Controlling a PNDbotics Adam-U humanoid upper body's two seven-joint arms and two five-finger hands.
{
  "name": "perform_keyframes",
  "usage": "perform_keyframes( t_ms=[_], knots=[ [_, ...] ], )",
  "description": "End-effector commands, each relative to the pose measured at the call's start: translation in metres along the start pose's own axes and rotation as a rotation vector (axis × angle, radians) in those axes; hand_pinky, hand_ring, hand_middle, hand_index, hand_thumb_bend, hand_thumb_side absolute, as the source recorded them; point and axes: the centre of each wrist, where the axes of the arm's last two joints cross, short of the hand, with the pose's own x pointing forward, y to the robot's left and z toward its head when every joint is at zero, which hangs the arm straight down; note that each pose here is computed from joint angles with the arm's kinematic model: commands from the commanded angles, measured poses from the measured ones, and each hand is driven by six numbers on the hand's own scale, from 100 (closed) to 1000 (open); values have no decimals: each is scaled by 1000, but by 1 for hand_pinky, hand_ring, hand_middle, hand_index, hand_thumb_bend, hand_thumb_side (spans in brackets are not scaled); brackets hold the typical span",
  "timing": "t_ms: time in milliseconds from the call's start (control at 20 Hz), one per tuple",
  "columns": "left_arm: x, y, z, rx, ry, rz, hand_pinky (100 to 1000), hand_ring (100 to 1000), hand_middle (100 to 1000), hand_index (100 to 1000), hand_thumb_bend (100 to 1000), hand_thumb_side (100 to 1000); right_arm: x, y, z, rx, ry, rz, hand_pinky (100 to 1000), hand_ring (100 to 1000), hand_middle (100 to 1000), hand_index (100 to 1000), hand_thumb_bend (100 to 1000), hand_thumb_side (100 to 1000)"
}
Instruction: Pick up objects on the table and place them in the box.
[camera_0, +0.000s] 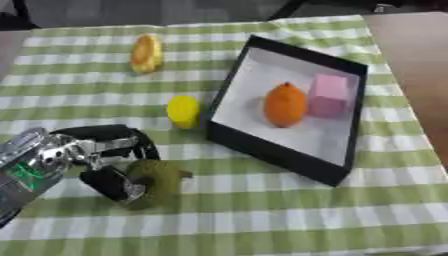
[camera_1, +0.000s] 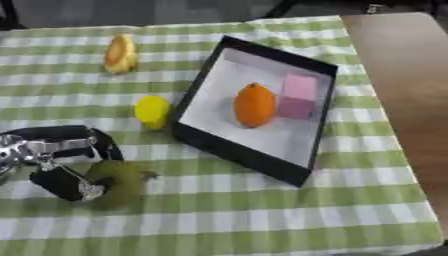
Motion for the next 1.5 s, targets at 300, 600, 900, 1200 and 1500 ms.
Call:
perform_keyframes(
  t_ms=[300,600,900,1200,1500],
  knots=[
    [4,14,9,72,-20,-82,739,753,672,717,100,174,9,-13,-3,-18,-25,37,868,882,764,837,100,498],
    [17,28,41,194,-93,-160,696,710,619,665,100,175,7,-14,-2,-21,-19,42,868,882,764,837,100,498],
    [25,43,66,312,-164,-216,676,685,590,633,100,176,7,-16,-1,-24,-19,44,868,882,765,837,100,498],
    [37,68,82,457,-270,-296,669,673,584,626,100,156,8,-17,-1,-29,-22,42,868,882,764,837,100,503],
    [67,89,91,590,-368,-357,673,677,589,631,100,119,10,-18,-3,-30,-30,35,868,881,762,837,100,500]
  ],
)
